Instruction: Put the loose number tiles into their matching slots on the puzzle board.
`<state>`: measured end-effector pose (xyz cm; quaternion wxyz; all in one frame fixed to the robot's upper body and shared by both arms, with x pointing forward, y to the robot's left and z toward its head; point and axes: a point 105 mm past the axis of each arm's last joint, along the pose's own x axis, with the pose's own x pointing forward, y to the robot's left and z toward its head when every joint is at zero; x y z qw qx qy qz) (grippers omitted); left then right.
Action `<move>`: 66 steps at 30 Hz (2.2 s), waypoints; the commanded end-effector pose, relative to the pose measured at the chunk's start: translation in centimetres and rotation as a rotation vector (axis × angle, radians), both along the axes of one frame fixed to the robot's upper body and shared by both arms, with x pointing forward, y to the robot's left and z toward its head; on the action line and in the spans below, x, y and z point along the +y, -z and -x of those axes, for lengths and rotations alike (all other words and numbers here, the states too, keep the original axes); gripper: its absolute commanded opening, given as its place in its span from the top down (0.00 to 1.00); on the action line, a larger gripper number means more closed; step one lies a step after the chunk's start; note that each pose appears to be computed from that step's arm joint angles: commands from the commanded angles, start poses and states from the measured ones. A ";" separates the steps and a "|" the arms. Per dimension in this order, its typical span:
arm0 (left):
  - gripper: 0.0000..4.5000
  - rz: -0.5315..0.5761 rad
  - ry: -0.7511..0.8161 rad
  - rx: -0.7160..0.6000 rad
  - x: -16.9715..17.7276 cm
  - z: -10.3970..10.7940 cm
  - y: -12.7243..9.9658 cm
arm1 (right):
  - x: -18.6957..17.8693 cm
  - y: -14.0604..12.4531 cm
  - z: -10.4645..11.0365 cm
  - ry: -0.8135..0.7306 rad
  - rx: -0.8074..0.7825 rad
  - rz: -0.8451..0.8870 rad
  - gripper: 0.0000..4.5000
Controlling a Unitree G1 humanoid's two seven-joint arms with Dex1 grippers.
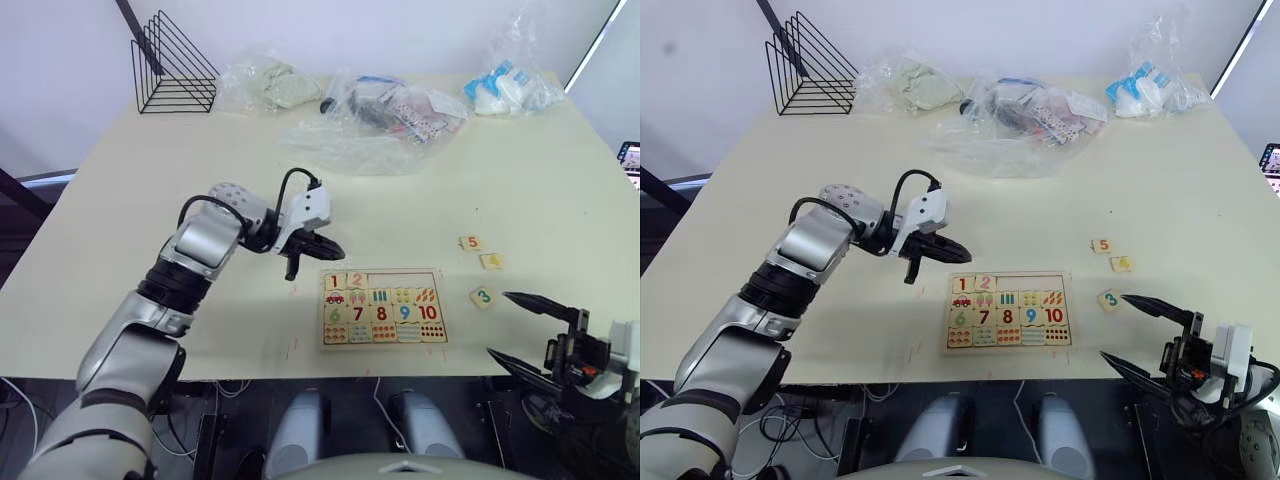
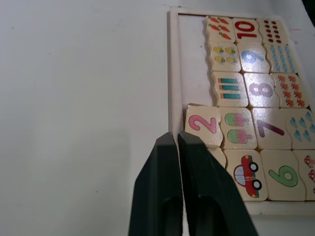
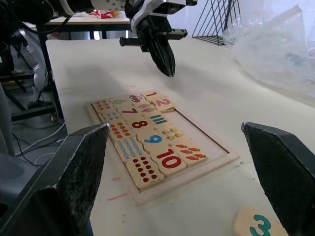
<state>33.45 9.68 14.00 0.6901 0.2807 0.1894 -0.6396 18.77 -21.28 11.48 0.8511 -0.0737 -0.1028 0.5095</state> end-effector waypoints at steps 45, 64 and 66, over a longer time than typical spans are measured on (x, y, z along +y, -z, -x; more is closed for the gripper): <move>1.00 -0.020 0.060 -0.023 -1.5 0.6 2.1 | -0.1 -0.2 0.4 0.009 -0.018 0.002 0.00; 1.00 -0.002 0.053 -0.021 -1.4 0.7 1.8 | 0.0 -0.2 0.6 0.013 -0.014 0.000 0.00; 1.00 0.028 0.054 -0.020 -1.5 0.7 1.2 | 0.0 -0.1 0.6 0.013 -0.012 -0.001 0.00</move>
